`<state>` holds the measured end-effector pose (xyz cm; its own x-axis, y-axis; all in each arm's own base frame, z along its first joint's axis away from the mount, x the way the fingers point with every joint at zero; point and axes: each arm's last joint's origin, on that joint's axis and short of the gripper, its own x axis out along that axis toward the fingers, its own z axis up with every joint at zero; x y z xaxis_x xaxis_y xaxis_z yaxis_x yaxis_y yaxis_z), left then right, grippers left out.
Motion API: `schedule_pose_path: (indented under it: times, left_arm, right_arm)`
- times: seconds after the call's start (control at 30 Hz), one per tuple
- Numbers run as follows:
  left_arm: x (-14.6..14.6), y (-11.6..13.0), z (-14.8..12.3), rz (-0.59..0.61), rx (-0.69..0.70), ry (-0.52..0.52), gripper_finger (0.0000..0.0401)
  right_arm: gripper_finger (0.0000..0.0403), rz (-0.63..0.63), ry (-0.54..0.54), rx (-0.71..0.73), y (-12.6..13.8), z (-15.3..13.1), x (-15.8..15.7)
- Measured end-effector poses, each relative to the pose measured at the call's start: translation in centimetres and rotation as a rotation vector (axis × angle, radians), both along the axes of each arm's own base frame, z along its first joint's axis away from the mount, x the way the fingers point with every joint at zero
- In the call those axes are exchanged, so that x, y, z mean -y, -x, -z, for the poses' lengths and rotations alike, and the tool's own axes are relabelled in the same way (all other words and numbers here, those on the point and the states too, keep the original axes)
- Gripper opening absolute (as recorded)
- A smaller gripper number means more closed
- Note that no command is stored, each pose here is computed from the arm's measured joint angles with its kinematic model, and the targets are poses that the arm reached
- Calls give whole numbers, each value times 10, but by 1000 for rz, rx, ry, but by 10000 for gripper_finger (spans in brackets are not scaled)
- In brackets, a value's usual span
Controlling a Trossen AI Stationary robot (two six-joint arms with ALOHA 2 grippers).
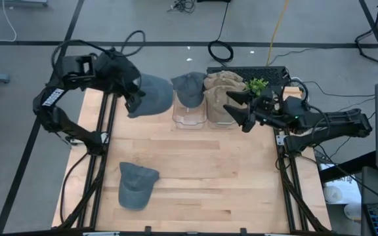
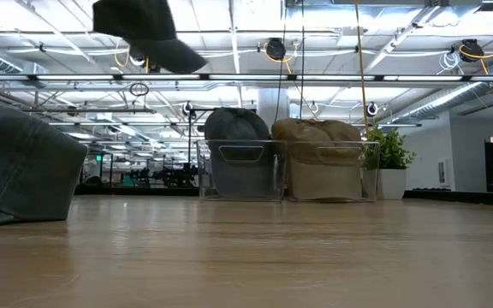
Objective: Pick & Place hat
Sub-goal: Put the top blue cap into the left transparent bin
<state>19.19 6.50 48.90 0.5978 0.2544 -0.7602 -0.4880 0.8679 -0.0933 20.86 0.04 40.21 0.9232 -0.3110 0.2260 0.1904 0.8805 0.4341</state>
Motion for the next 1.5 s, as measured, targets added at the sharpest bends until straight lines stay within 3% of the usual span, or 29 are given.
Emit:
schedule_pose_path:
  times: [0.2, 0.47, 0.87, 1.07, 1.33, 1.5]
  left_arm:
    - [16, -31, -3, 147, 15, -43, 25]
    - [46, -61, -6, 257, 13, -121, 25]
    - [85, -72, -16, 337, 95, -304, 25]
    - [91, -72, -16, 332, 91, -353, 25]
    - [91, -74, -18, 319, 119, -363, 25]
    - [91, -72, -17, 314, 100, -352, 25]
  right_arm:
    - [354, -16, -62, -47, -18, 13, -1]
    - [354, 11, -185, -94, -35, 29, 8]
    - [340, 64, -269, -232, -50, 53, 21]
    - [340, -113, -312, -186, -60, 53, 16]
    - [337, -215, -331, -132, -76, 58, 14]
    - [298, -260, -331, -74, -79, 55, 13]
